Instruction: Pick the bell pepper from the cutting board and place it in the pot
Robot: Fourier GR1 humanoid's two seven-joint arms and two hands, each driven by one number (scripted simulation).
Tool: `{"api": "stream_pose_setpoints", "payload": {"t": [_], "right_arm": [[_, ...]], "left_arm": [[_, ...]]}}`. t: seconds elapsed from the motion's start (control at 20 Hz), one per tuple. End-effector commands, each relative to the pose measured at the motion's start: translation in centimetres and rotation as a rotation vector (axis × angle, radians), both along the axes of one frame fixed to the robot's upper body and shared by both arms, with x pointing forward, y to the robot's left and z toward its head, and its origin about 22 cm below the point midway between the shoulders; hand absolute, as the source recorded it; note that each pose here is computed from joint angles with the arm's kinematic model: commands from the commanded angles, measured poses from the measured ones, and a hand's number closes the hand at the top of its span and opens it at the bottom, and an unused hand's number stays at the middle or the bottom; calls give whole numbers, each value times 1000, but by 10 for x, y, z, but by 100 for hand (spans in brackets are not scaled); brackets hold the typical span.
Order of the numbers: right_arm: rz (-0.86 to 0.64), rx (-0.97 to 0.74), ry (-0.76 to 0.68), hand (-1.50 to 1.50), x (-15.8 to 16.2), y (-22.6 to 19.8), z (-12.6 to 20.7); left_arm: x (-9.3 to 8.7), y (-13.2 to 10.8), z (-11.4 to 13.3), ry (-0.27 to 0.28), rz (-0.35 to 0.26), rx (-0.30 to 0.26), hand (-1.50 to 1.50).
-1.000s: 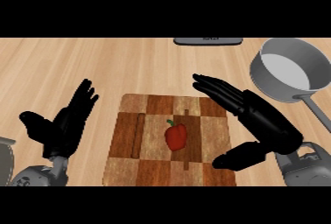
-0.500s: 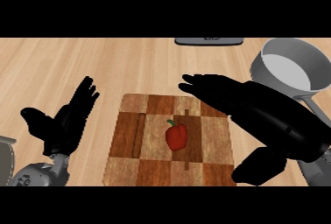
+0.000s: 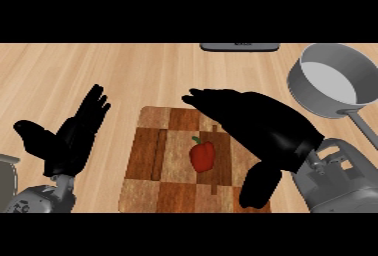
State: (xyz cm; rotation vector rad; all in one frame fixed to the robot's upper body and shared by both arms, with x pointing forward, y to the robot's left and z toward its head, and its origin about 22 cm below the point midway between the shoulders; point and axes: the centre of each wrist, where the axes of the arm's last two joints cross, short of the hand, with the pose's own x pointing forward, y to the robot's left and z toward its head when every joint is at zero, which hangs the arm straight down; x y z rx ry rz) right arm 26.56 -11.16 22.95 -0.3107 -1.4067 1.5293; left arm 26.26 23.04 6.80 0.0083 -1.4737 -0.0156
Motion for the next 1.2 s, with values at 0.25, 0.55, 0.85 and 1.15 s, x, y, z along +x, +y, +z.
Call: {"api": "stream_pose_setpoints", "payload": {"t": [0.25, 0.55, 0.85, 1.15], "right_arm": [[-22, -194, 40, -150, 7, 16, -10], [-67, -205, 38, -150, 19, -6, -60], [-77, -134, 12, -150, -15, 29, -35], [-93, -134, 38, -150, -6, 41, -62]], "left_arm": [[0, -11, -1, -5, 14, 2, 0], [5, 9, 5, -1, 7, 2, 0], [0, -4, 10, 1, 7, 5, 0], [2, 0, -1, 7, 8, 10, 0]]}}
